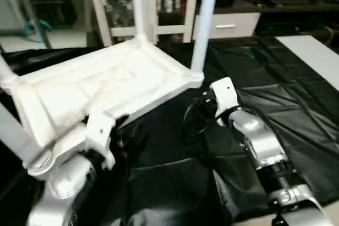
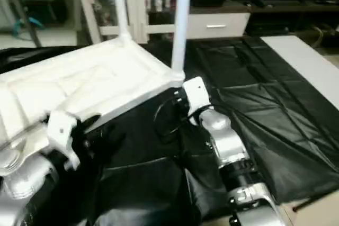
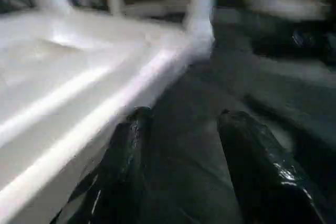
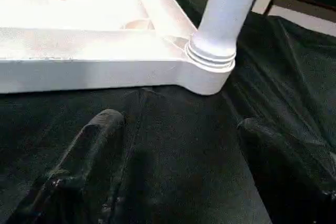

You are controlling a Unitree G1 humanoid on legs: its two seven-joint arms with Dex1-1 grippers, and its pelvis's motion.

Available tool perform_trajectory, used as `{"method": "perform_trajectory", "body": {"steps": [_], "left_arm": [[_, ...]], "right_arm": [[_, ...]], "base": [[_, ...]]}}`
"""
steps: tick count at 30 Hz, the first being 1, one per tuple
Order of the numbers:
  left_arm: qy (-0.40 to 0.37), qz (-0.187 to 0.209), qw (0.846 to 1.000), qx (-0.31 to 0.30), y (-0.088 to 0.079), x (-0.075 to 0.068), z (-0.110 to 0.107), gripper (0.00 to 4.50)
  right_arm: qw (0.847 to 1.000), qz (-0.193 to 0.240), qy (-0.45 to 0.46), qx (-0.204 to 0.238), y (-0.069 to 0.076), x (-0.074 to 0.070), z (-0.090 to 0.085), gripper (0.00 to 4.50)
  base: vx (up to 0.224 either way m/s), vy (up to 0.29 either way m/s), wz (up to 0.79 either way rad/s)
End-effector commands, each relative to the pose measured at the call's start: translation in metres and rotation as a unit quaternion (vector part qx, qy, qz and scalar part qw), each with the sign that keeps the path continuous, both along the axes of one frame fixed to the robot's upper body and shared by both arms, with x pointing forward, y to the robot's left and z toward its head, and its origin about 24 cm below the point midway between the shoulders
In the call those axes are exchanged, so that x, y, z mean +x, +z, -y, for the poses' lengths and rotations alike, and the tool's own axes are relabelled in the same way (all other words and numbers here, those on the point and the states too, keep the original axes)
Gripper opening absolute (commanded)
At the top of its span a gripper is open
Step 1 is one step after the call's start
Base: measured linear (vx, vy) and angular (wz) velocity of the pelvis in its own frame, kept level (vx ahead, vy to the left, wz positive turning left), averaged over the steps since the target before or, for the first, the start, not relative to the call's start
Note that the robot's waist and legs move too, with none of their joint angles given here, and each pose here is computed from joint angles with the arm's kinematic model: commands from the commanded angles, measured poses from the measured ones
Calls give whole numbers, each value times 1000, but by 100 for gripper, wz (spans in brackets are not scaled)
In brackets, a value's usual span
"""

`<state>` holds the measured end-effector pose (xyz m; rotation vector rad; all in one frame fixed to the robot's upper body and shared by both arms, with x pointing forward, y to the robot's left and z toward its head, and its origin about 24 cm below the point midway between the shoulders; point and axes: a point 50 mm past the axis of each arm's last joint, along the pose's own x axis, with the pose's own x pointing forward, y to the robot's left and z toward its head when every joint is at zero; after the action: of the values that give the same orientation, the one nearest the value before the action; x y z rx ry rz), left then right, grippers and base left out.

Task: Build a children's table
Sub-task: Rotate leg to tighten, then rotate table base

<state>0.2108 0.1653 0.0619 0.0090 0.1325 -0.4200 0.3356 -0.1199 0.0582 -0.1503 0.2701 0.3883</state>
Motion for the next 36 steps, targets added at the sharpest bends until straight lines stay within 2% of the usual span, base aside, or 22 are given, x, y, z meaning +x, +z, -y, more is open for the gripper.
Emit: {"method": "perform_trajectory", "body": {"steps": [1,2,3,5,7,8,9,11,12,13,15,19,22,23,26,28,34,35,36], "left_arm": [[59,72,995,-29,11,-13,-11,240],[75,89,992,-39,14,-17,-13,259],[89,101,990,-43,15,-27,-17,259],[101,111,988,-43,16,-37,-20,279],[101,111,988,-43,16,-37,-20,297],[116,120,985,-38,17,-47,-23,307],[116,120,985,-38,17,-47,-23,321],[191,160,968,-8,21,-64,-35,330],[193,161,968,-7,21,-65,-35,340],[225,177,958,7,23,-69,-39,348],[253,192,948,16,24,-73,-42,360],[324,221,919,34,28,-77,-54,399],[350,223,909,29,29,-74,-63,413],[350,223,909,29,29,-74,-63,433],[363,214,907,-5,27,-61,-77,447],[372,211,904,-12,26,-58,-82,447],[399,203,893,-34,31,-24,-119,447],[399,203,893,-34,31,-24,-119,447],[390,189,900,-45,30,-16,-122,447]], "right_arm": [[999,25,5,41,7,-6,5,384],[998,28,8,50,7,-8,5,384],[998,29,21,53,7,-14,7,384],[997,31,35,54,6,-20,8,384],[997,31,35,54,6,-20,8,384],[997,30,49,59,5,-26,10,384],[997,30,49,59,5,-26,10,384],[991,29,94,88,10,-41,11,384],[991,29,94,88,10,-41,11,384],[988,30,113,99,12,-46,10,384],[986,32,127,105,14,-49,9,384],[984,37,136,110,17,-50,5,384],[983,41,143,112,20,-49,2,384],[983,41,143,112,20,-49,2,384],[980,43,154,115,25,-49,1,384],[980,43,157,115,26,-49,1,384],[977,47,178,110,30,-51,-1,384],[977,47,178,110,30,-51,-1,384],[975,47,188,110,30,-52,-3,384]], "base": [[0,0,0],[0,0,0],[0,0,0],[-57,-47,13],[10,-106,22],[119,-52,-6],[119,-52,-6],[-36,-3,17],[-73,-6,33],[-62,-3,17],[0,0,0],[0,0,0],[0,0,0],[0,0,0],[0,0,0],[0,0,0],[0,0,0],[0,0,0],[0,0,0]]}}
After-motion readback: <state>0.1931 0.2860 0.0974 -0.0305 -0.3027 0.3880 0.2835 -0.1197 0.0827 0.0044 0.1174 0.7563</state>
